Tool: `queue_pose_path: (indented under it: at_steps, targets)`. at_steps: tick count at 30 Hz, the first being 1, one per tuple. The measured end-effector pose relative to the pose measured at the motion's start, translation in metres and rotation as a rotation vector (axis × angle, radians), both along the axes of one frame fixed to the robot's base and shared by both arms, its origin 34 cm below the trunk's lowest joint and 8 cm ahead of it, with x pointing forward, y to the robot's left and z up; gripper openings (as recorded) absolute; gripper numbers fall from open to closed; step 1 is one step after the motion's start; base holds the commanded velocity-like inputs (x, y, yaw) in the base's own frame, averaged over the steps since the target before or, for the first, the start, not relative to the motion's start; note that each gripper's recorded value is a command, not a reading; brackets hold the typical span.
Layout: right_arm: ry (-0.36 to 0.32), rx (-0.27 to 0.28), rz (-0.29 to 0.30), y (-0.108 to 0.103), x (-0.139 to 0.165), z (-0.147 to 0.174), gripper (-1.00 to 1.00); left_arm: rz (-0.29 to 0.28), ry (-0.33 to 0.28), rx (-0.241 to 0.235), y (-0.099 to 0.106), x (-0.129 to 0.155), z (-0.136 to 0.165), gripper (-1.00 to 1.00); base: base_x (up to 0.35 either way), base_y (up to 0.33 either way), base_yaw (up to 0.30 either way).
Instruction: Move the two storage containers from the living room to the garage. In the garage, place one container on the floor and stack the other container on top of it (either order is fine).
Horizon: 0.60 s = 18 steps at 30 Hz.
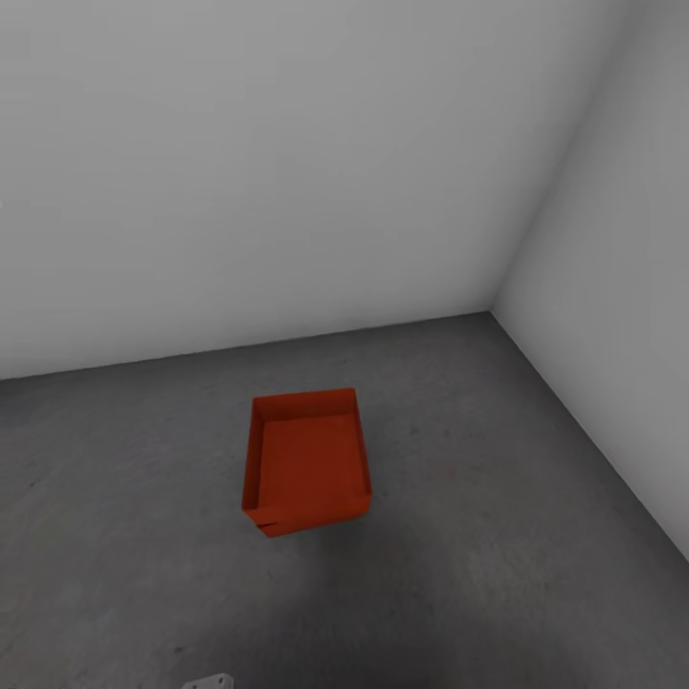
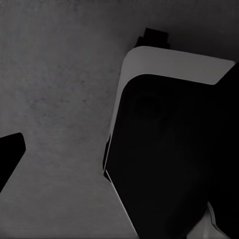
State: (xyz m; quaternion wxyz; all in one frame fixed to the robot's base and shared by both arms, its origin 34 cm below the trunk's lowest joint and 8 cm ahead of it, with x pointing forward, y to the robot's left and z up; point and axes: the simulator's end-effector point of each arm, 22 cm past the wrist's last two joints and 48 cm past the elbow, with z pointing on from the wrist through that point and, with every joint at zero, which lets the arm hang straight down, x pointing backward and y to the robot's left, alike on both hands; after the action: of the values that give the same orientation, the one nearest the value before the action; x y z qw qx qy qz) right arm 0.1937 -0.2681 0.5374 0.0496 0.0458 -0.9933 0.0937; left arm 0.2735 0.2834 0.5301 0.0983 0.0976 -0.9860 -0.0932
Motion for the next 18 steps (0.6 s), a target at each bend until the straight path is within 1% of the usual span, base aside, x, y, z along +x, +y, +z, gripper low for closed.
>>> queue_pose_path:
  at_steps: [2,4,5,18]
  targets:
    - [-0.003,0.001,0.004,0.0,0.001,0.0,1.0,0.0,-0.003,0.0,0.0,0.001,0.0,1.0,0.0,0.0,0.131]
    - [-0.007,0.007,0.029,0.002,0.004,0.0,1.0,0.0,-0.006,0.0,0.0,0.003,0.001,1.0,0.0,0.0,0.135]
    - [-0.009,0.008,0.033,0.002,0.005,0.0,1.0,0.0,-0.008,0.0,0.0,0.003,0.001,1.0,0.0,0.0,0.135]
    - [-0.03,0.01,0.039,0.003,0.014,0.002,1.0,0.0,-0.028,-0.001,0.0,0.012,0.004,1.0,0.0,0.0,0.127]
